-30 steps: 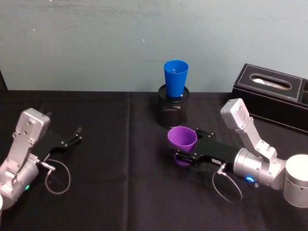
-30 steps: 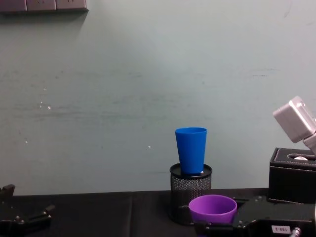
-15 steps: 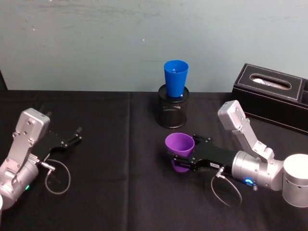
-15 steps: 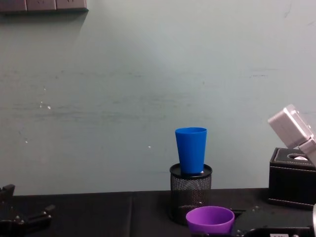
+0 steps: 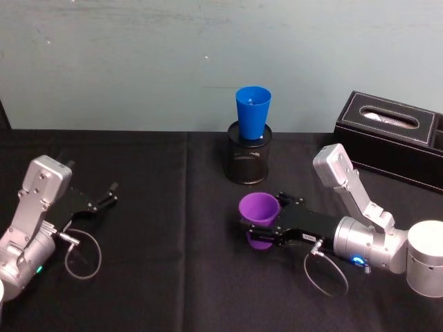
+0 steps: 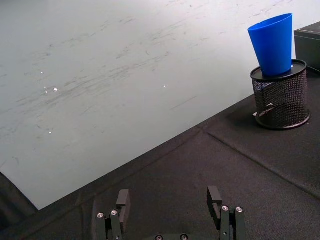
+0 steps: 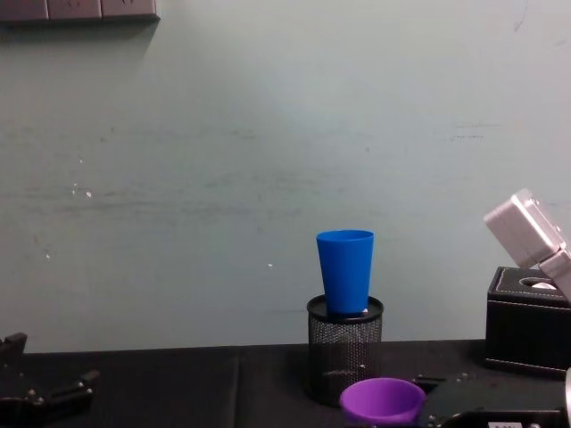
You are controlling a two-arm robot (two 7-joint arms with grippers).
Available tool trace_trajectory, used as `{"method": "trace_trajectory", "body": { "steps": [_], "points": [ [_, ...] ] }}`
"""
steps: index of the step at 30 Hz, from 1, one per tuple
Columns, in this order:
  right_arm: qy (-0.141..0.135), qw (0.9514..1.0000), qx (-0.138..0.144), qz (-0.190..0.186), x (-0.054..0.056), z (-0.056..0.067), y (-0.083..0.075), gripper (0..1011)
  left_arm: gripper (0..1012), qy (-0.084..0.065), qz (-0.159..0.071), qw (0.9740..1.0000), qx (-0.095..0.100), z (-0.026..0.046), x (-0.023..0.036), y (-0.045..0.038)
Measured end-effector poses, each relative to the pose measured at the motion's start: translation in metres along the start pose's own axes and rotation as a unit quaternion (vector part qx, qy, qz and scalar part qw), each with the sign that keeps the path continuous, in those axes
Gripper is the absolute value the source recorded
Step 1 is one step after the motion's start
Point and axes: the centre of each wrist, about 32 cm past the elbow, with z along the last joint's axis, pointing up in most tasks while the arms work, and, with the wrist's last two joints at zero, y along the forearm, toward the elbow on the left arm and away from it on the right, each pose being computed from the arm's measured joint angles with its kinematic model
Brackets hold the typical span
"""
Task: Pick up one cup with a gripper and tap it against the other cup.
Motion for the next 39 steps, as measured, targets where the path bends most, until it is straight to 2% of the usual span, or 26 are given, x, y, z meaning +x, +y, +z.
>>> {"method": "trace_trajectory", "body": {
  "steps": [6, 19, 26, 29, 32, 35, 38, 39],
  "points": [
    [0.0, 1.0, 0.001, 0.0, 0.0, 0.0, 0.0, 991, 1011, 0.0, 0.0, 1.0, 0.0, 0.0, 0.0, 0.0],
    [-0.002, 1.0, 0.004, 0.0, 0.0, 0.0, 0.0, 1003, 1011, 0.0, 0.0, 1.0, 0.0, 0.0, 0.0, 0.0],
    [-0.007, 0.9979, 0.064, -0.009, -0.002, -0.001, -0.005, 1003, 1011, 0.0, 0.0, 1.0, 0.0, 0.0, 0.0, 0.0],
    [-0.005, 0.9955, 0.094, -0.015, -0.001, 0.0, -0.007, 1003, 1012, 0.0, 0.0, 1.0, 0.0, 0.0, 0.0, 0.0],
    [-0.007, 0.9933, 0.113, -0.026, -0.001, 0.001, -0.008, 1002, 1011, 0.0, 0.0, 1.0, 0.0, 0.0, 0.0, 0.0],
    [-0.01, 0.989, 0.133, -0.064, -0.001, 0.002, -0.011, 1003, 1011, 0.0, 0.0, 1.0, 0.0, 0.0, 0.0, 0.0],
    [-0.012, 0.9864, 0.137, -0.09, -0.001, 0.003, -0.013, 1003, 1011, 0.0, 0.0, 1.0, 0.0, 0.0, 0.0, 0.0],
    [-0.014, 0.9843, 0.137, -0.11, -0.001, 0.003, -0.014, 1003, 1011, 0.0, 0.0, 1.0, 0.0, 0.0, 0.0, 0.0]
  ]
}}
